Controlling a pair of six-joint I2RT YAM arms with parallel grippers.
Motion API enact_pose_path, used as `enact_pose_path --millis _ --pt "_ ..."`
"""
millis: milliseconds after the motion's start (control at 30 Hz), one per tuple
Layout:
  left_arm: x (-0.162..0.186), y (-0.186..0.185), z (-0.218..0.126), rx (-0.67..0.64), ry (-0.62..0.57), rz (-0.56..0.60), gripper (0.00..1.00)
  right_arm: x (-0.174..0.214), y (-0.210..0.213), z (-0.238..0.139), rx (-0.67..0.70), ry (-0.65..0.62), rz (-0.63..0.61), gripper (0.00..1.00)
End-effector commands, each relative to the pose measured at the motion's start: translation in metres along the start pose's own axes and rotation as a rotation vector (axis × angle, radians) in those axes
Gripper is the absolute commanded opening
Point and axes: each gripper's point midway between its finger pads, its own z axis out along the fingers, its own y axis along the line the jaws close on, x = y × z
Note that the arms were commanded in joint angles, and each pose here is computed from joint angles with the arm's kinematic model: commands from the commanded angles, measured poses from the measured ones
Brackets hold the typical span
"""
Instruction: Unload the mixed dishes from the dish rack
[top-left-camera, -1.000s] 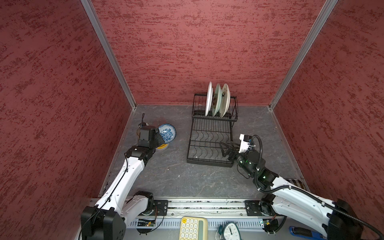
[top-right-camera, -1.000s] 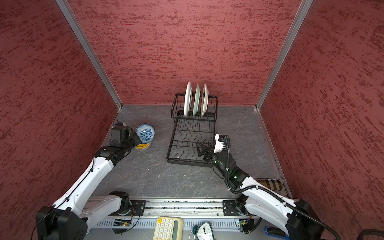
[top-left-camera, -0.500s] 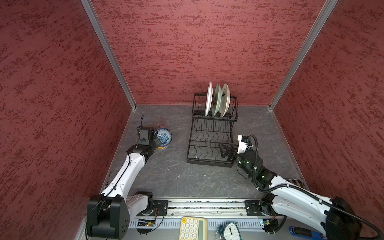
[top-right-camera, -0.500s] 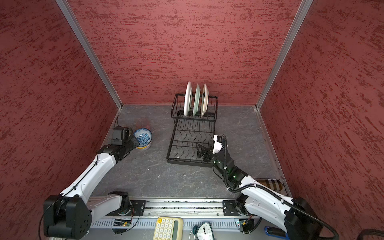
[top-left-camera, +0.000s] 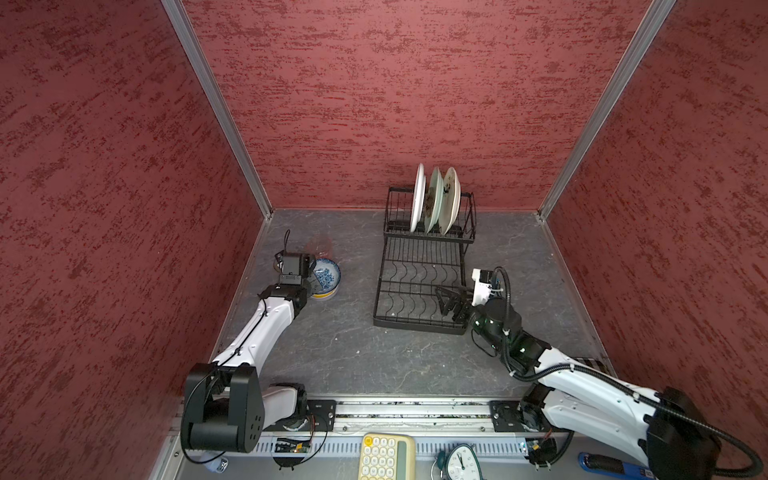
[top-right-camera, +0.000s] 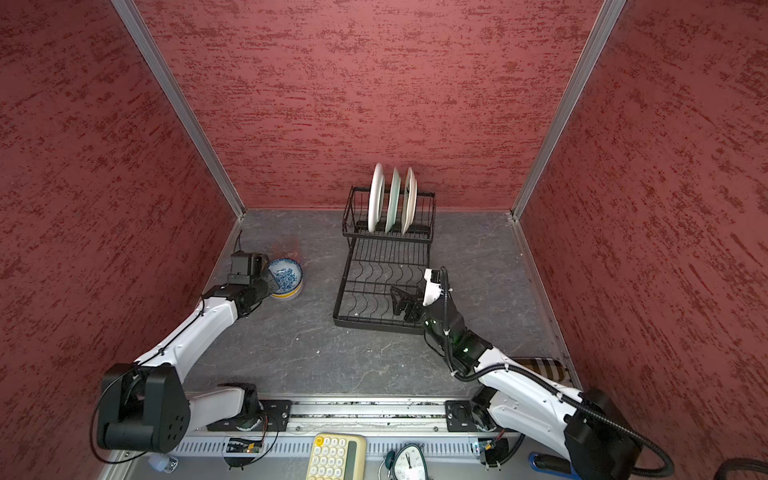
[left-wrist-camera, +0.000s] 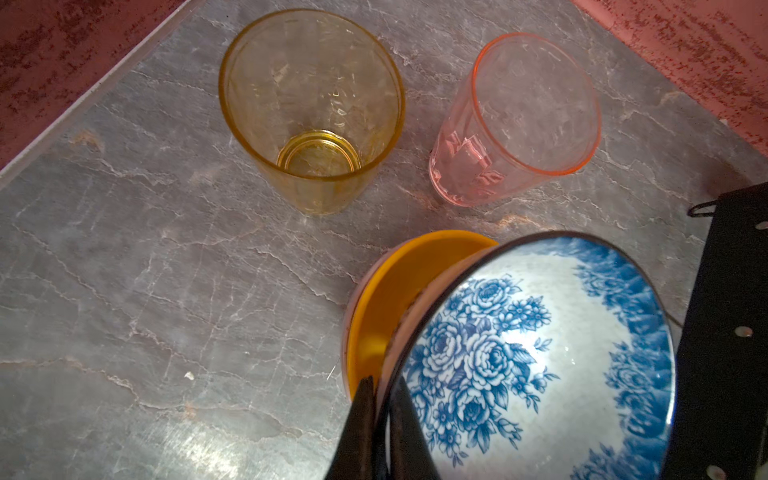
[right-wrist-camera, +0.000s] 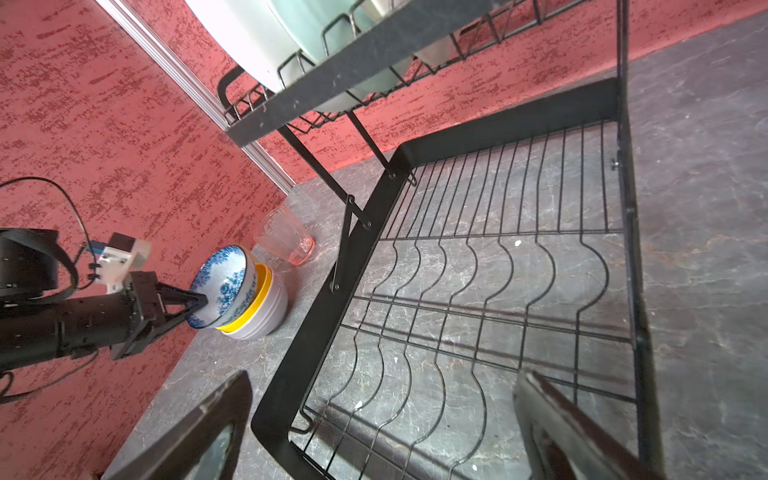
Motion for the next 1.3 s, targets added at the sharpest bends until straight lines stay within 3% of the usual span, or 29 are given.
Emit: enact_pose_path --millis 0,33,67,200,300,367,733,1033,1267 --pt "-0.016 -0.007 0.001 0.023 -0.060 -0.002 0.08 -0.011 0.010 0.003 -0.016 -0.015 0.007 0.99" --pt "-0.016 -0.006 0.003 0.020 -0.057 -0.002 0.36 -0.011 0.010 0.003 -0.015 -0.014 0.005 0.99" --pt "-0.016 -0.006 0.003 0.014 -0.054 -0.002 0.56 -0.010 0.010 0.003 -0.015 -0.011 0.003 0.99" --pt "-0.017 -0.005 0.002 0.008 -0.053 0.000 0.62 -0.011 0.011 0.004 -0.016 -0.012 0.002 0.99" --pt "-0.018 -0.005 -0.002 0.016 -0.064 -0.008 0.79 -0.010 0.011 0.005 -0.016 -0.009 0.001 0.99" --pt "-0.018 -0.008 -0.006 0.036 -0.065 -0.010 0.99 -0.009 0.012 0.007 -0.015 -0.003 -0.001 0.99" --pt "-0.010 -0.037 -0.054 0.118 -0.085 0.031 1.00 -0.027 0.011 0.004 0.055 -0.003 -0.104 0.99" --pt "-0.008 -0.098 -0.120 0.340 -0.142 0.096 0.99 -0.028 0.003 -0.004 0.083 -0.022 -0.098 0.99" --pt "-0.005 -0.140 -0.162 0.453 -0.168 0.179 1.00 -0.013 0.022 -0.003 -0.046 0.044 -0.117 0.99"
